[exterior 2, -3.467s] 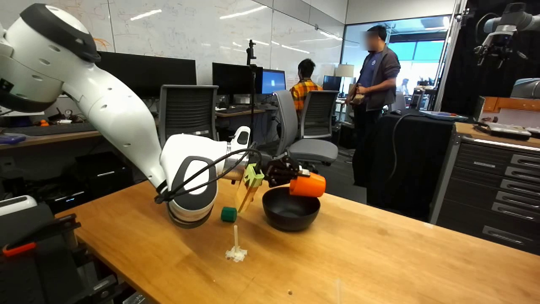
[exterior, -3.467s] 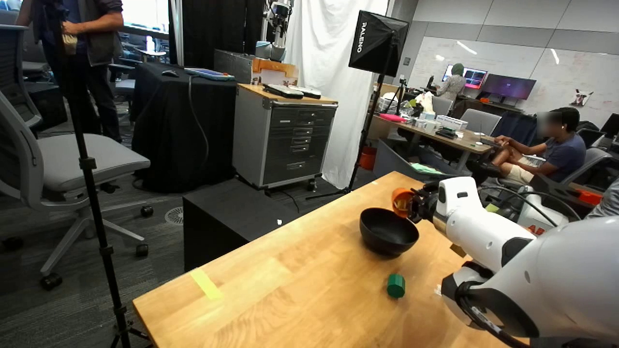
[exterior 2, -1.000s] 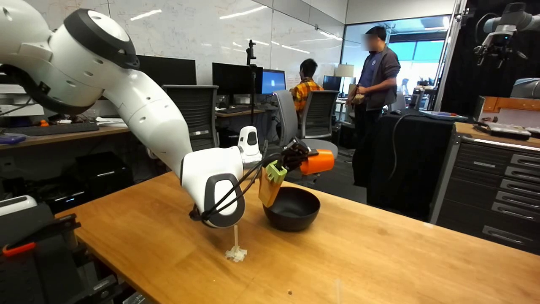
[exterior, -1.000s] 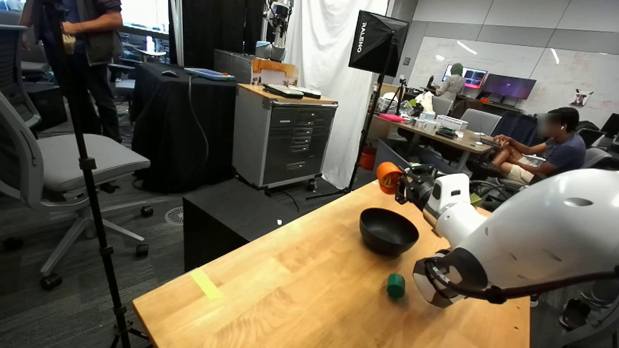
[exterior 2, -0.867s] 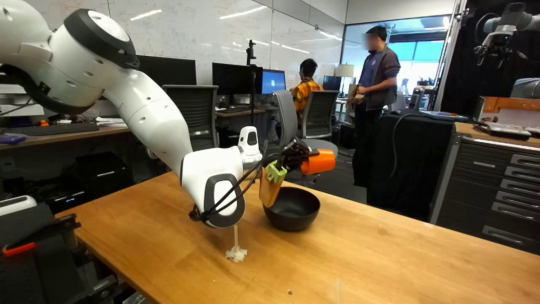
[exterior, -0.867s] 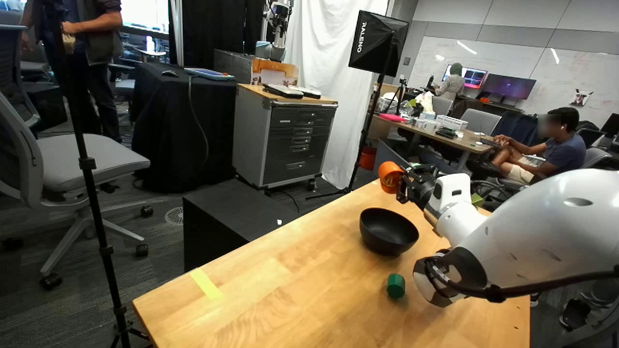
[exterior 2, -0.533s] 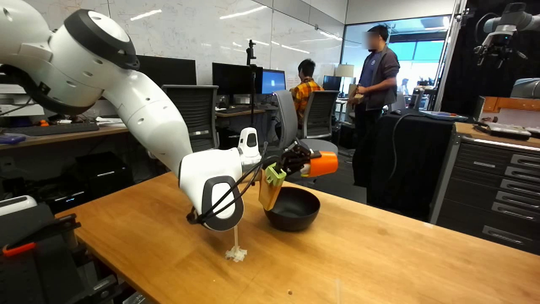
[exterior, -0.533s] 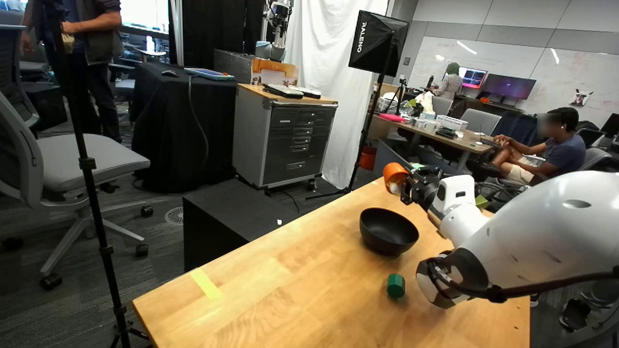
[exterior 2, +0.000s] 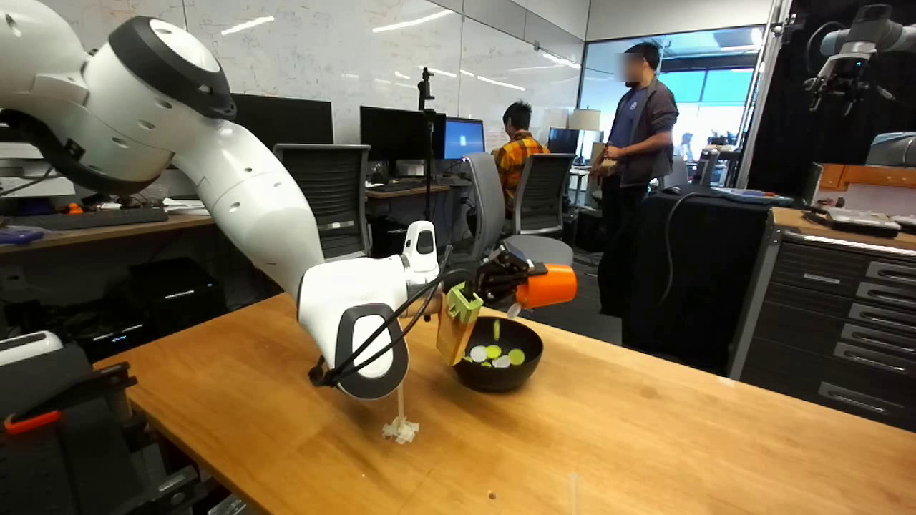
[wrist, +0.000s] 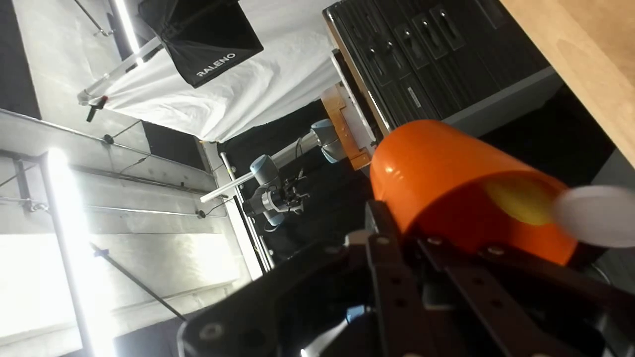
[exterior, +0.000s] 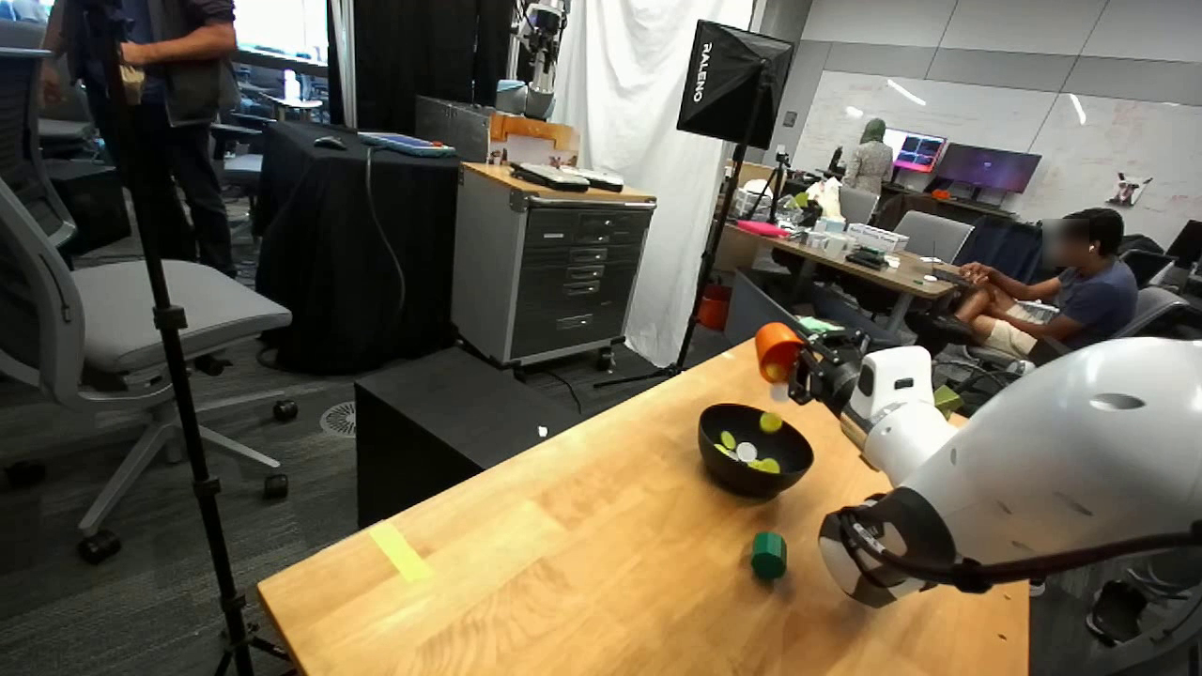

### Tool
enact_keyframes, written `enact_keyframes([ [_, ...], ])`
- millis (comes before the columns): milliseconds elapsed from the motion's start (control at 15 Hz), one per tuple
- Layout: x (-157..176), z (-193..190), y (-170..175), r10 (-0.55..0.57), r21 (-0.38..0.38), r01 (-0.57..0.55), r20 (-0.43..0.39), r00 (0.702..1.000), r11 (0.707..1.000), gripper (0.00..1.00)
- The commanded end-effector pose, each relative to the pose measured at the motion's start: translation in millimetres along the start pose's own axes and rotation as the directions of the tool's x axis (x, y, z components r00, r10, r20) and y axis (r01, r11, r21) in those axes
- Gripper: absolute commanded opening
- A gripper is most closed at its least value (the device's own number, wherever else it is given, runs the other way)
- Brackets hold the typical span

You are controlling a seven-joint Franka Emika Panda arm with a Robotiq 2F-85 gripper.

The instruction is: Pour the contents in the orange cup into the black bowl

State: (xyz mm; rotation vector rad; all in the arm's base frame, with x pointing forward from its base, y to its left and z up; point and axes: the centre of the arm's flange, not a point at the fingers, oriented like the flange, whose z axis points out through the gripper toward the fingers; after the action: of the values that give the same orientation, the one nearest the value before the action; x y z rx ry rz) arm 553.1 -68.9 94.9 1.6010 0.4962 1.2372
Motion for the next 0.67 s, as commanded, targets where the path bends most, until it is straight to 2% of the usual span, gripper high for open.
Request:
enact_keyframes([
  [0, -24.0, -13.2, -9.7, -0.027, -0.048, 0.026, -0.030, 0.999, 0.999, 0.04],
  [600, -11.7, -8.5, -8.2, -0.066, -0.074, 0.059, -0.090, 0.994, 0.996, 0.03],
])
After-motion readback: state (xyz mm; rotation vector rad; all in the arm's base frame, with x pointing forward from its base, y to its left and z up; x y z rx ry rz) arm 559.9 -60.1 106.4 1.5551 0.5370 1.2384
